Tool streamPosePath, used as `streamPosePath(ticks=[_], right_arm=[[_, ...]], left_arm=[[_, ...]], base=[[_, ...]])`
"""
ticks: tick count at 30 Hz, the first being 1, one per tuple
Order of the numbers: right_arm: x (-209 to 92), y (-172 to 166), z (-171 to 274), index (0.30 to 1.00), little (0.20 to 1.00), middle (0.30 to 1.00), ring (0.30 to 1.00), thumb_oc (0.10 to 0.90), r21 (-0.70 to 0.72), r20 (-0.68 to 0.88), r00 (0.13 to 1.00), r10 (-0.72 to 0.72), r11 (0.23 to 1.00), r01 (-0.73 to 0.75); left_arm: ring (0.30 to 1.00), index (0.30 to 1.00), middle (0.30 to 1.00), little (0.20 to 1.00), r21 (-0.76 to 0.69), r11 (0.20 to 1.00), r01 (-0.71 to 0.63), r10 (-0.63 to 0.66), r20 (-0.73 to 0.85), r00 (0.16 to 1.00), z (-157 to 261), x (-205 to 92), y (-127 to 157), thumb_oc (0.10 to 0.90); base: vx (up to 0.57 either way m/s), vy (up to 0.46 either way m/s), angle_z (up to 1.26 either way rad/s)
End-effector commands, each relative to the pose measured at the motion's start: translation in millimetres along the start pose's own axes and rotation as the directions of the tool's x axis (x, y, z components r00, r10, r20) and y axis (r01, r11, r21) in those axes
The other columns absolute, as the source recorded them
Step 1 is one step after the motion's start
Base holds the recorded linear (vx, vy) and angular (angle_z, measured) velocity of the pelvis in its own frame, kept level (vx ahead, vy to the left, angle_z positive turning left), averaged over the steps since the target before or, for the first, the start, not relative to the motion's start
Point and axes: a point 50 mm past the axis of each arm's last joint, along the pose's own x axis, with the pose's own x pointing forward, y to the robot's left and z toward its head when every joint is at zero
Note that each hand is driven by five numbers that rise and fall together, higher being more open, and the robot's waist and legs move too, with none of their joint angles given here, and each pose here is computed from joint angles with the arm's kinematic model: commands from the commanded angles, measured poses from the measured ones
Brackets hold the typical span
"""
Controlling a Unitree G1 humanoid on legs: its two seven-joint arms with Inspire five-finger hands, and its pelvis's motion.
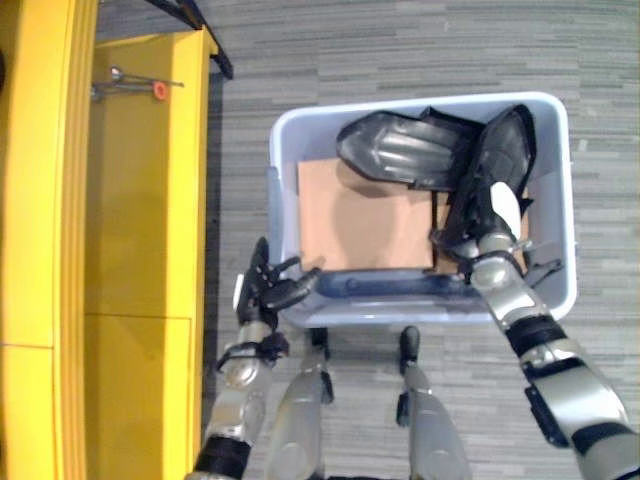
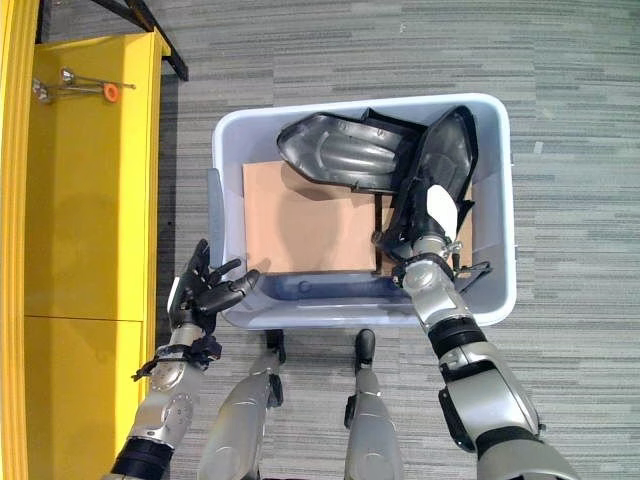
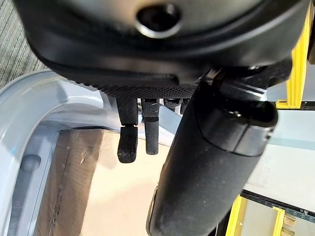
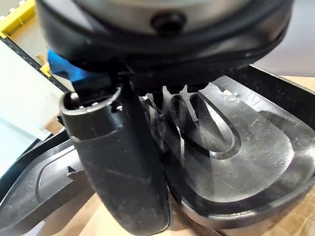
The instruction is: Move parts from the plastic box to the shelf.
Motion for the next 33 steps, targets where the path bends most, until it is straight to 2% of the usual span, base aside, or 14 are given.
streamPosePath(ticks=[1, 19, 33], right_arm=[[10, -36, 75, 1.000, 1.000, 1.000, 1.000, 0.900, 0.137, 0.279, 0.944, -0.178, 0.980, 0.144], [-18, -56, 75, 1.000, 1.000, 1.000, 1.000, 0.900, 0.379, 0.285, 0.894, -0.346, 0.897, 0.227], [-29, -67, 70, 1.000, 1.000, 1.000, 1.000, 0.900, 0.446, 0.264, 0.871, -0.414, 0.853, 0.271]], left_arm=[[1.000, 1.000, 1.000, 1.000, -0.027, 0.999, 0.036, -0.038, -0.082, 0.996, -19, -9, -16, 0.900], [1.000, 1.000, 1.000, 1.000, 0.002, 1.000, 0.007, -0.006, -0.117, 0.993, -26, -16, -7, 0.900], [1.000, 1.000, 1.000, 1.000, 0.010, 1.000, -0.015, 0.016, -0.127, 0.992, -28, -18, -3, 0.900]], base=[[0.00, 0.000, 0.00], [0.00, 0.000, 0.00], [0.00, 0.000, 0.00]])
